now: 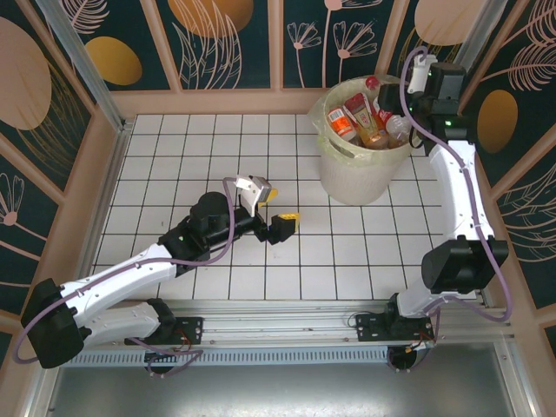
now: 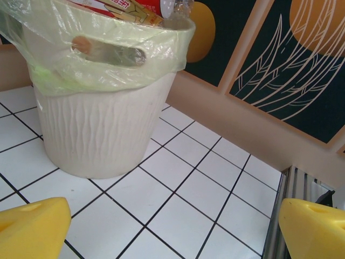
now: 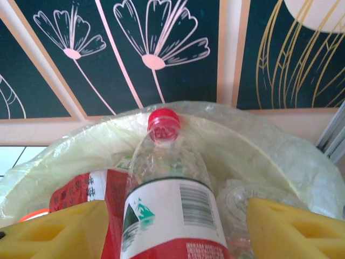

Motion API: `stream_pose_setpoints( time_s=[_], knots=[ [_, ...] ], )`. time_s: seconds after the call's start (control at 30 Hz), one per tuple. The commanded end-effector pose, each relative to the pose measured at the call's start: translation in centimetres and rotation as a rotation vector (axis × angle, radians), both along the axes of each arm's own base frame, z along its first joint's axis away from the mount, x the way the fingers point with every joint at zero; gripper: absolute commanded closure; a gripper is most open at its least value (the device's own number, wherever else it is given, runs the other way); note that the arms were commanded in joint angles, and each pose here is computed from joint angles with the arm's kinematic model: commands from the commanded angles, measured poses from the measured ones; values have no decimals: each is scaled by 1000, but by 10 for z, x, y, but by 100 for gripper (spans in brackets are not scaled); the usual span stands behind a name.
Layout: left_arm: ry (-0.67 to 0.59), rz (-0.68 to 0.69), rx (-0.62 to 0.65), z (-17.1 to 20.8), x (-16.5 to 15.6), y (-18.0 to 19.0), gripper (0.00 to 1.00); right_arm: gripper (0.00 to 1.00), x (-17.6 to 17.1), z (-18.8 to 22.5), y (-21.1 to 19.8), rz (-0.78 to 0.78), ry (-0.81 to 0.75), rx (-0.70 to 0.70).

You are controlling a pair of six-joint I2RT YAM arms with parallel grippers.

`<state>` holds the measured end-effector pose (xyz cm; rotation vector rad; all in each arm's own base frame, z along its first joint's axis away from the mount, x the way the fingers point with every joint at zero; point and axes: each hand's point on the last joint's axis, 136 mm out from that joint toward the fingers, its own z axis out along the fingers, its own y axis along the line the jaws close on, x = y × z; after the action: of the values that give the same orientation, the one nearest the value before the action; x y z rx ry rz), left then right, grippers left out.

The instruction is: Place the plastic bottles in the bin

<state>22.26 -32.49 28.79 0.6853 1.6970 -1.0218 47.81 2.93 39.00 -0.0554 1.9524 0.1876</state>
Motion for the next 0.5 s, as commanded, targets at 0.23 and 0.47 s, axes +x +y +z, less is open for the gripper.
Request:
stream_pose_setpoints(
  time_s=[0.23, 0.47],
  knots=[
    [-16, 4, -13, 4, -2, 3, 1, 39, 26, -25, 5, 14, 93, 7],
    [-21, 12, -6, 3, -1, 3, 1, 44, 40, -52, 14, 17, 162, -37]
  ],
)
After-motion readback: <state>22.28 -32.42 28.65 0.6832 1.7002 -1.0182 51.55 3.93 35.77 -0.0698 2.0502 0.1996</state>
